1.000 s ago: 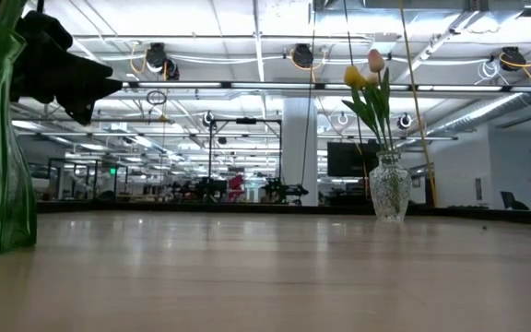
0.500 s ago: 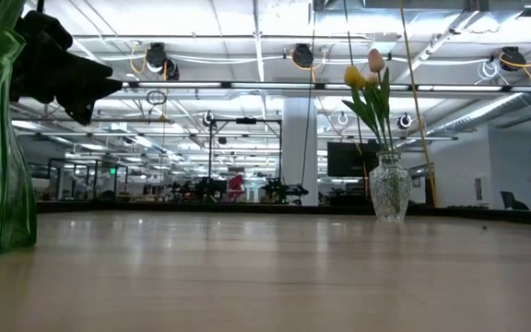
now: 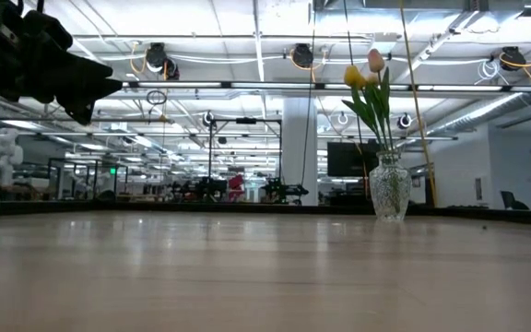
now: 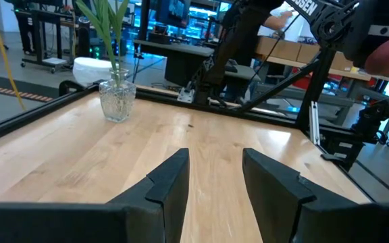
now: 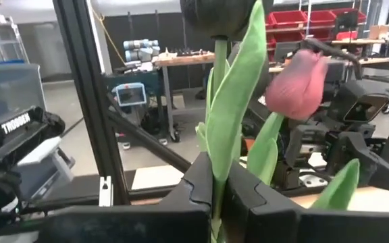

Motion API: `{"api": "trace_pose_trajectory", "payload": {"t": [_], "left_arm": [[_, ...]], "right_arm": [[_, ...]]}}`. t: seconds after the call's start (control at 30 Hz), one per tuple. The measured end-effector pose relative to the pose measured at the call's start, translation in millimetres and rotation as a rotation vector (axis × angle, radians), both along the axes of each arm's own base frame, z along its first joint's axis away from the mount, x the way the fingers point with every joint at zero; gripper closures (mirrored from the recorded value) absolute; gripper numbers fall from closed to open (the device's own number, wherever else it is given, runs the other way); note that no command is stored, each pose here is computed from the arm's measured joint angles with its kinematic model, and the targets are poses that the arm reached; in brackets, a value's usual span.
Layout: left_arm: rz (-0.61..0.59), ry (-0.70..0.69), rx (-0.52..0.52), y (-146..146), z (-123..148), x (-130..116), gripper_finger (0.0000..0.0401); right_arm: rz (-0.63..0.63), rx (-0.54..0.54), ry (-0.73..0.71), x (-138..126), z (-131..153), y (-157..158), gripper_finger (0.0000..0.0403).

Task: Sort flowers into vase by color
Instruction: Put the black flower into the green vase

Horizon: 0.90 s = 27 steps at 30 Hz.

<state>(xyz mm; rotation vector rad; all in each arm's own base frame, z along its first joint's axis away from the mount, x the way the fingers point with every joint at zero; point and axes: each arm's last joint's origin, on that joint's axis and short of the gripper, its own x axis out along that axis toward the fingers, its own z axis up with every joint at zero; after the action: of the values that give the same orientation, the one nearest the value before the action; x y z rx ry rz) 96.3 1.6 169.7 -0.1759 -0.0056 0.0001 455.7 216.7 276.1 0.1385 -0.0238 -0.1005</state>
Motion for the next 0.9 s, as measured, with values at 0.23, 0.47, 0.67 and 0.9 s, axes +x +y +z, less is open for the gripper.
{"api": "trace_pose_trajectory", "payload": {"t": [0.23,0.47,0.67,0.9], "left_arm": [[0.000,0.000,0.000,0.0,0.0,0.0,0.0255],[0.000,0.000,0.000,0.0,0.0,0.0,0.0255],[0.000,0.000,0.000,0.0,0.0,0.0,0.0255],[0.000,0.000,0.000,0.0,0.0,0.0,0.0255]], "right_arm": [[0.008,-0.005,0.006,0.0,-0.6,0.2,0.0391],[0.006,0.022,0.005,0.5,-0.7,-0.6,0.0347],[0.006,0.023,0.002,0.5,-0.4,-0.6,0.0304],[0.006,0.034,-0.036,0.3,3.7,-0.7,0.0275]]}}
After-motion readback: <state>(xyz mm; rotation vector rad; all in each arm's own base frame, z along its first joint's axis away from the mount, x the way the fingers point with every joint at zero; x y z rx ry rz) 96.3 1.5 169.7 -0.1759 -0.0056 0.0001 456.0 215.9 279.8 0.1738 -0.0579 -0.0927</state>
